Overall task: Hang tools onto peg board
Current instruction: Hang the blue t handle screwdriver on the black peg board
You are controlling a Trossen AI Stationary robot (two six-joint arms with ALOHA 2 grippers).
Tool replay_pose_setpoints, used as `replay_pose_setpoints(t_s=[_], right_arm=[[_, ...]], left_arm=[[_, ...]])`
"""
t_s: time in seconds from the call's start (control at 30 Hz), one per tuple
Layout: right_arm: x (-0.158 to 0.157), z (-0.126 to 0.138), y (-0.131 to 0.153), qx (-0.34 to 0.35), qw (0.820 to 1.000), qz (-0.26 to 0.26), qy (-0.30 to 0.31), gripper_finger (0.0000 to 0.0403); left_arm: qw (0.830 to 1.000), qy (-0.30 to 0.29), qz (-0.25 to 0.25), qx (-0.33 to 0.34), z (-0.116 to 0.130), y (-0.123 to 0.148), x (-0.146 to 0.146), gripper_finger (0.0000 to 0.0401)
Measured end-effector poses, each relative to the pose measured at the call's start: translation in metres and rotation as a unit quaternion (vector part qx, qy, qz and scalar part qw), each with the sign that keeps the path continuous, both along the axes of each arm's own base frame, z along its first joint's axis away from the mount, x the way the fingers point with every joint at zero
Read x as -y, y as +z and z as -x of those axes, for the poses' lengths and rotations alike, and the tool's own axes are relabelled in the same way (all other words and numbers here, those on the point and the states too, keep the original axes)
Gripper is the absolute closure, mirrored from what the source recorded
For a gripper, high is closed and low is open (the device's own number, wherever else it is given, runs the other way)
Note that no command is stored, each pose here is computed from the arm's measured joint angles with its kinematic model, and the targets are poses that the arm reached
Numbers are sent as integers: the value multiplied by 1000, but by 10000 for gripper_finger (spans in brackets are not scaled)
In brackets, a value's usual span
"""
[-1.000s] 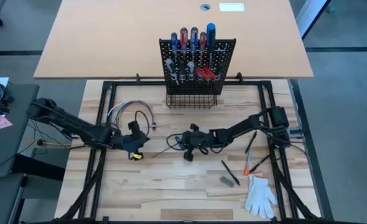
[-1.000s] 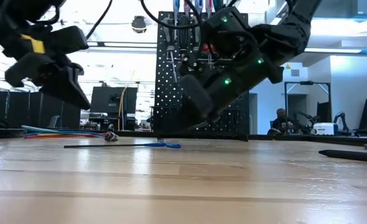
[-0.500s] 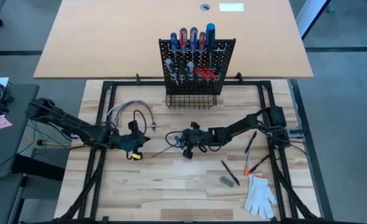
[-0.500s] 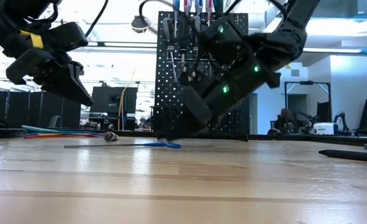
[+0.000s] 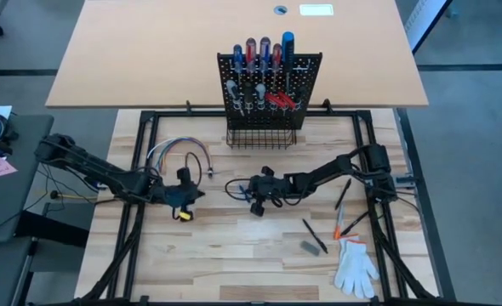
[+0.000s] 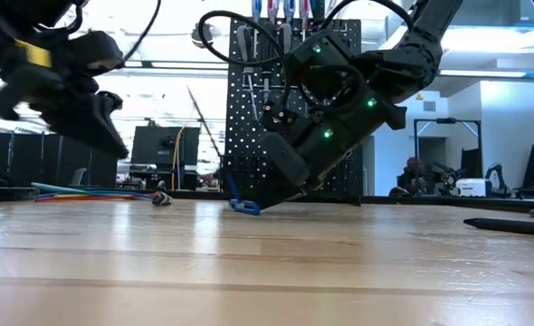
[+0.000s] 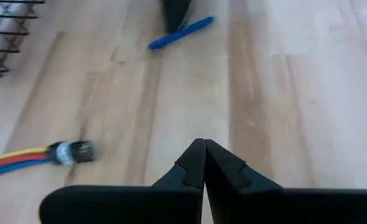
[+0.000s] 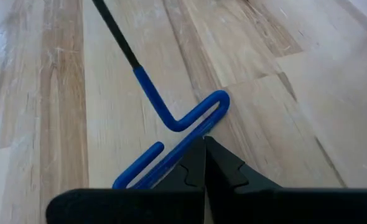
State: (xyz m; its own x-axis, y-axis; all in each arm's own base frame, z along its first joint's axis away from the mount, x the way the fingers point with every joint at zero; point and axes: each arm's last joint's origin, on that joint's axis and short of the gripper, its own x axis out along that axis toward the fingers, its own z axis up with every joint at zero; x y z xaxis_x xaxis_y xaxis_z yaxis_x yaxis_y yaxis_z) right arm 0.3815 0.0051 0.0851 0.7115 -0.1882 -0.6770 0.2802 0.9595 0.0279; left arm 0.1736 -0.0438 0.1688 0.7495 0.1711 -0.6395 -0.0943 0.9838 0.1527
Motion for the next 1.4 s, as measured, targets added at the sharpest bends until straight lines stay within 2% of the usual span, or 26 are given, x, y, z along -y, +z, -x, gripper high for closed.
replay_pose_setpoints(t_s=[0.13,0.27,0.33,0.47,0.57,0.7,0.8,0.93,1.07,1.4], right_arm=[[0,0,0,-1,1000,0,0,397],[0,0,-1,0,1000,0,0,397],[-1,0,-1,0,1000,0,2,397],[-1,0,-1,1,1000,0,1,397],[-1,0,5,11,1000,10,12,397],[-2,3,23,21,999,19,27,397],[-3,-1,34,56,998,10,40,397],[-5,-7,14,65,996,-13,67,397],[-3,-9,4,62,996,-30,65,397],[0,-7,2,38,997,-37,58,397]], left_arm=[[1000,-20,6,16,-5,-4,2,379],[997,-45,-10,64,-12,-16,5,328],[996,-50,-17,68,-14,-23,5,299],[997,-35,-12,62,-20,-29,3,248],[998,-22,-5,52,-22,-34,2,227],[999,-17,-4,36,-23,-40,1,220],[999,-17,-5,32,-23,-42,1,219],[999,-16,-4,32,-23,-41,1,219],[999,-14,-1,34,-23,-41,1,219],[999,-17,-4,36,-23,-41,2,220]])
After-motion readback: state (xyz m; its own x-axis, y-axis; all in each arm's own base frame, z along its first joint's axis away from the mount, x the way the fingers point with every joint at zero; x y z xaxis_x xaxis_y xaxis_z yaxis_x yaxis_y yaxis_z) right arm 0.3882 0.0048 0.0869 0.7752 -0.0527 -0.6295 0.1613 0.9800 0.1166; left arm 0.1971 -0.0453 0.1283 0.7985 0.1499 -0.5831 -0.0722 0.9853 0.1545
